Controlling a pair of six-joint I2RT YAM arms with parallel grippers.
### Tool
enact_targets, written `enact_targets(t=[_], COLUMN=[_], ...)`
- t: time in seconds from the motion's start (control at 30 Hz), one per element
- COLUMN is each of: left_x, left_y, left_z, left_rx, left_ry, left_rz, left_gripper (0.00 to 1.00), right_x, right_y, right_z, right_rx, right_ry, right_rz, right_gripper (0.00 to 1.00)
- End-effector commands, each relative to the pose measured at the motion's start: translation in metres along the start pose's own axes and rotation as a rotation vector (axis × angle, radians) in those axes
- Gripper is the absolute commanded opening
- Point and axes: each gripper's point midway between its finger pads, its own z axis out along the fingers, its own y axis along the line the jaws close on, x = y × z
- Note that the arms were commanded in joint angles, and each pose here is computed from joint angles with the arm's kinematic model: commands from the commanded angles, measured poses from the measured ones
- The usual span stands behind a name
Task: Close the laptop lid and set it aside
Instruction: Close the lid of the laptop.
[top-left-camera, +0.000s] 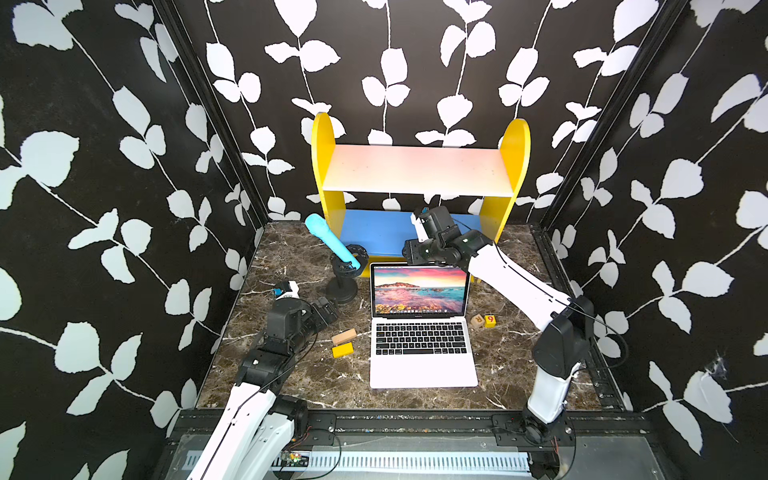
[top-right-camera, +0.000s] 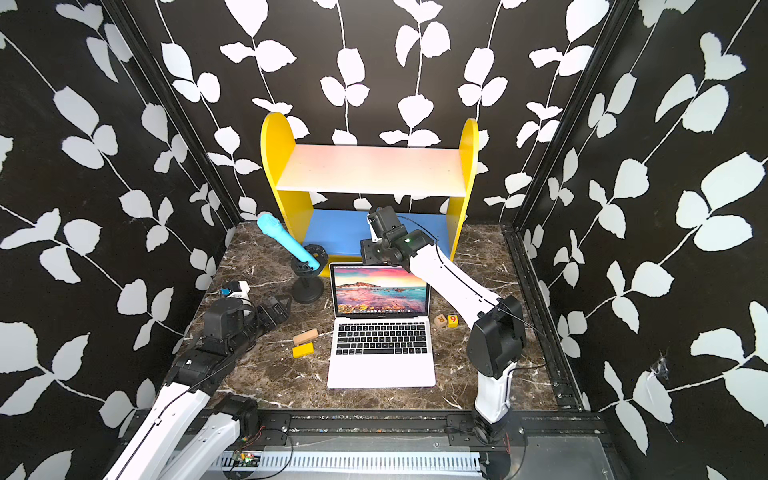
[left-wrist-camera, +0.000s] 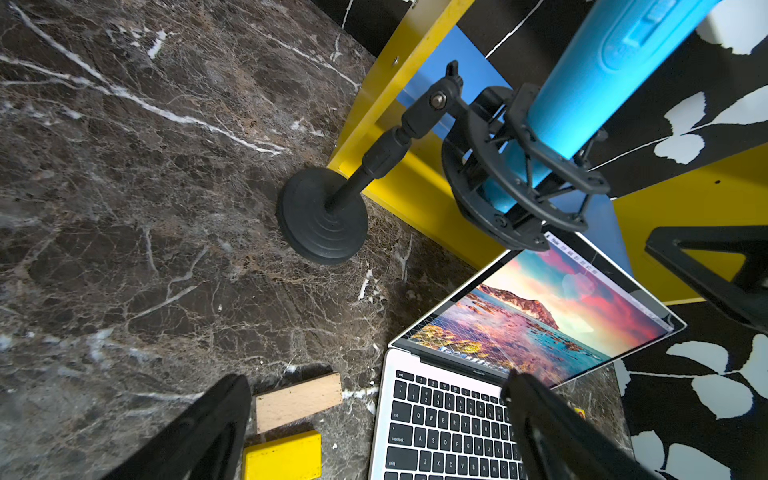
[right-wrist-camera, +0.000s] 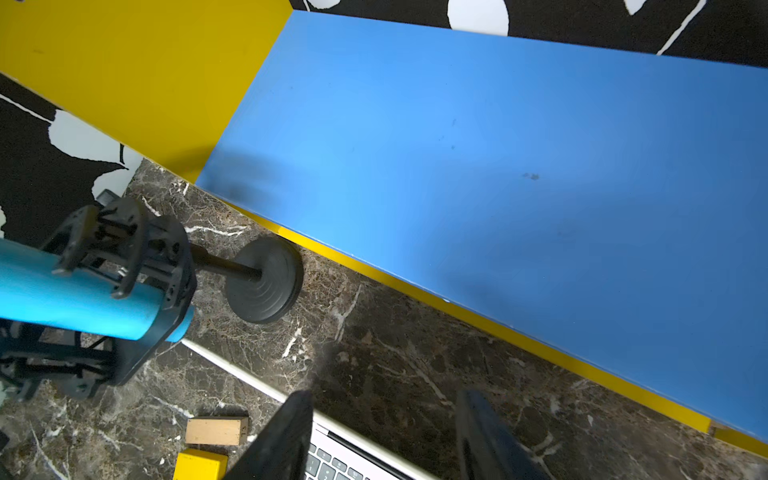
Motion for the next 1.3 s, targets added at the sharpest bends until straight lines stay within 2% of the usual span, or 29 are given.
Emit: enact_targets(t=[0.0,0.17,0.57,0.83,1.27], left_x=[-0.004,-0.003,-0.003,-0.002,-0.002], left_y=[-0.01,-0.013,-0.017,-0.016,-0.017], left_z=[-0.007,-0.006,-0.007,-0.006,-0.006], left_rx=[0.034,0.047,0.062,0.058,0.063], left_ry=[-0.003,-0.001,0.001,0.001,0.001], left_rz=[0.018,0.02,0.023,0.022,0.019], left_gripper=[0.98,0.98,0.97,0.97,0.97], right_x=[-0.003,0.001,0.01,0.019,0.044], right_y=[0.006,0.005,-0.018,-0.031,-0.018], right_z=[0.0,0.004,0.021,0.022,0.012], right_rx=[-0.017,-0.018,0.018,0.021,-0.08], right_ry=[0.004,0.02,0.078,0.125,0.206], right_rz=[-0.016,-0.029,0.002,0.023,0.012], right_gripper=[0.51,0.37,0.16,0.08,0.07])
